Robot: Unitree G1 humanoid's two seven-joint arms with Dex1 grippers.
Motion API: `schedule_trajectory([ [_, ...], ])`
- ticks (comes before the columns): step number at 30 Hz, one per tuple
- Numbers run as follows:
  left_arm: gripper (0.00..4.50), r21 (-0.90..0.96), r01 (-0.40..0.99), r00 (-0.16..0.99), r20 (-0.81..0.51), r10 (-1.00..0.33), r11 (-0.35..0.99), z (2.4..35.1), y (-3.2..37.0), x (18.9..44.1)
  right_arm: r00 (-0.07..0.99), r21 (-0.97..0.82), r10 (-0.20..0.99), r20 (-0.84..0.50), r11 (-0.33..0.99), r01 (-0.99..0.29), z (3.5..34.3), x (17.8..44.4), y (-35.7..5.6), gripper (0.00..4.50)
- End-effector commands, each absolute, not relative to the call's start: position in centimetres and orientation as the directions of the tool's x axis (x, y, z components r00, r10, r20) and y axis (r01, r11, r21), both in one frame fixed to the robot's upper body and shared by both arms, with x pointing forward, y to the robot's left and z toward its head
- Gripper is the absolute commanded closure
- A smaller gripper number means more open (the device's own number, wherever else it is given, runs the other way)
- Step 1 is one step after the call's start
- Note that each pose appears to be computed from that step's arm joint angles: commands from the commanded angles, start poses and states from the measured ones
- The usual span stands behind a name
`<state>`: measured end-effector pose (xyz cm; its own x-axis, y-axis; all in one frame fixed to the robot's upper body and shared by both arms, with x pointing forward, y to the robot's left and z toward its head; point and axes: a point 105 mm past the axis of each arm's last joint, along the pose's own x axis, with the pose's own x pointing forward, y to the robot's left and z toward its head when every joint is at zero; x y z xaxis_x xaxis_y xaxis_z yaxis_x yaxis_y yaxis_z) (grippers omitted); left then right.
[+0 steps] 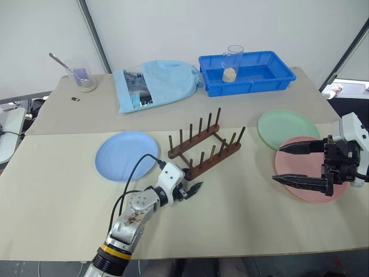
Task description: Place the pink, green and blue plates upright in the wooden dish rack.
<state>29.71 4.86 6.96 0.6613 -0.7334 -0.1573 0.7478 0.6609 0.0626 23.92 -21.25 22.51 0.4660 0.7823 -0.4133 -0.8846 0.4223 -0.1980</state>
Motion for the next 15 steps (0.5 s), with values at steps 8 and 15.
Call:
schedule_trajectory([
  [8,3.63,0.124,0.811,0.585,-0.131,-0.801,0.572,8.1,4.7,28.8,0.490,-0.252,0.777,-0.396,0.421,-0.871,23.0,23.5,-21.0,0.00],
  [15,3.63,0.160,0.945,0.312,-0.183,-0.932,0.285,9.3,4.4,27.0,0.499,-0.266,0.730,-0.467,0.422,-0.867,21.8,22.2,-21.8,0.00],
])
